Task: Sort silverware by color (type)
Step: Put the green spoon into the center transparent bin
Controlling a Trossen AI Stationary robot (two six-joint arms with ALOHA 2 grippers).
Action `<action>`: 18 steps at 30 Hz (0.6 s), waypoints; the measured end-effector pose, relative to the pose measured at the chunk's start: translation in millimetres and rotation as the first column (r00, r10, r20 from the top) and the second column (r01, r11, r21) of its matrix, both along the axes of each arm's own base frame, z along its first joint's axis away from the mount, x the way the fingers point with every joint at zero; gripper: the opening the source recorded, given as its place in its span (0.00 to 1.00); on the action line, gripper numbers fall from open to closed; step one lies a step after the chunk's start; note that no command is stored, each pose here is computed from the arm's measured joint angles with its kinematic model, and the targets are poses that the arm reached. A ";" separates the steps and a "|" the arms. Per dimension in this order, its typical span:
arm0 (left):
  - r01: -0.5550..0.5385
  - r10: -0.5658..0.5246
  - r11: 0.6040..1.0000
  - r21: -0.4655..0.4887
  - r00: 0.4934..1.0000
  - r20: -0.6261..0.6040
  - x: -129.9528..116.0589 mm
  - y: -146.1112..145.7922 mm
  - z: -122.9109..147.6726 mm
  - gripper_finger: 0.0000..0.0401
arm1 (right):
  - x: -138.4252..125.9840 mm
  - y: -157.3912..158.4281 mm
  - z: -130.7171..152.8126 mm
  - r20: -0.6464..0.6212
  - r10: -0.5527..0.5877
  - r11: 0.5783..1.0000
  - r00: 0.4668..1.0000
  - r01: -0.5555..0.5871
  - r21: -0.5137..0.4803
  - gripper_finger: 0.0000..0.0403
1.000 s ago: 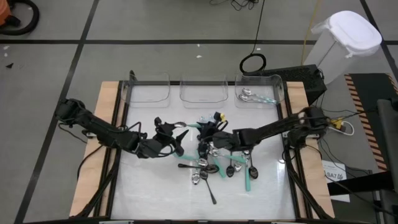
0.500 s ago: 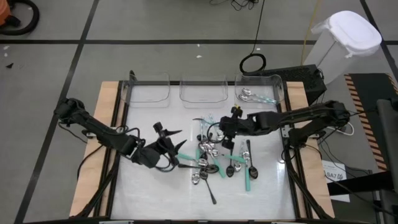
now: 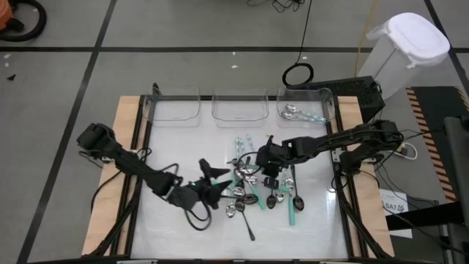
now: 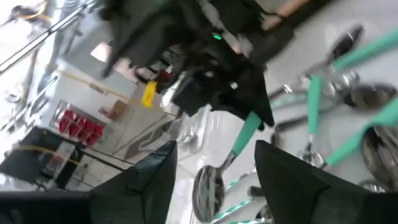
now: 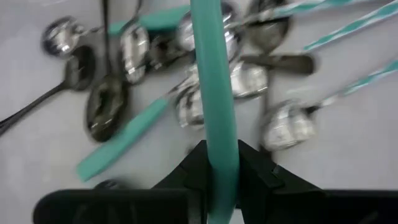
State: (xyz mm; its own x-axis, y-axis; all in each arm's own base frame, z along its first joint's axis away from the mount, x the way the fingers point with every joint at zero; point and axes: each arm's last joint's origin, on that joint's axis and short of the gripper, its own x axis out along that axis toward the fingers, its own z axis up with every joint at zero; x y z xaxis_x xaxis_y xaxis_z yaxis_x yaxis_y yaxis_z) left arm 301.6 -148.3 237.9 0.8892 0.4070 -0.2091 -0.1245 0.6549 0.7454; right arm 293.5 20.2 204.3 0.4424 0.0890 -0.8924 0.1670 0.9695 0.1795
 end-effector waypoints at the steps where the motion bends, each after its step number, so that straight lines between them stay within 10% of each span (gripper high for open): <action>1: 0.012 -0.011 1.000 0.019 1.000 -0.029 6.9 -2.2 -1.9 0.58 | 0.1 0.0 -0.2 0.000 0.000 1.000 1.000 0.000 0.000 0.11; 18: -0.131 0.298 0.910 0.393 0.866 -0.402 116.9 -3.7 -49.2 0.74 | 0.1 -0.3 1.2 0.002 0.050 0.989 0.999 -0.050 0.139 0.12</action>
State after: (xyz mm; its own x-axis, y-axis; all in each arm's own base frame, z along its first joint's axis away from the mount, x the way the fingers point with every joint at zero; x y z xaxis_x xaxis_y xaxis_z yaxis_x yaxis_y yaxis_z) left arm 418.5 -152.0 188.7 0.6156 0.6957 -0.3702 0.1665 0.3444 0.9240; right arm 293.6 19.9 205.5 0.4328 0.2343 -0.8705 0.1197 0.9421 0.3131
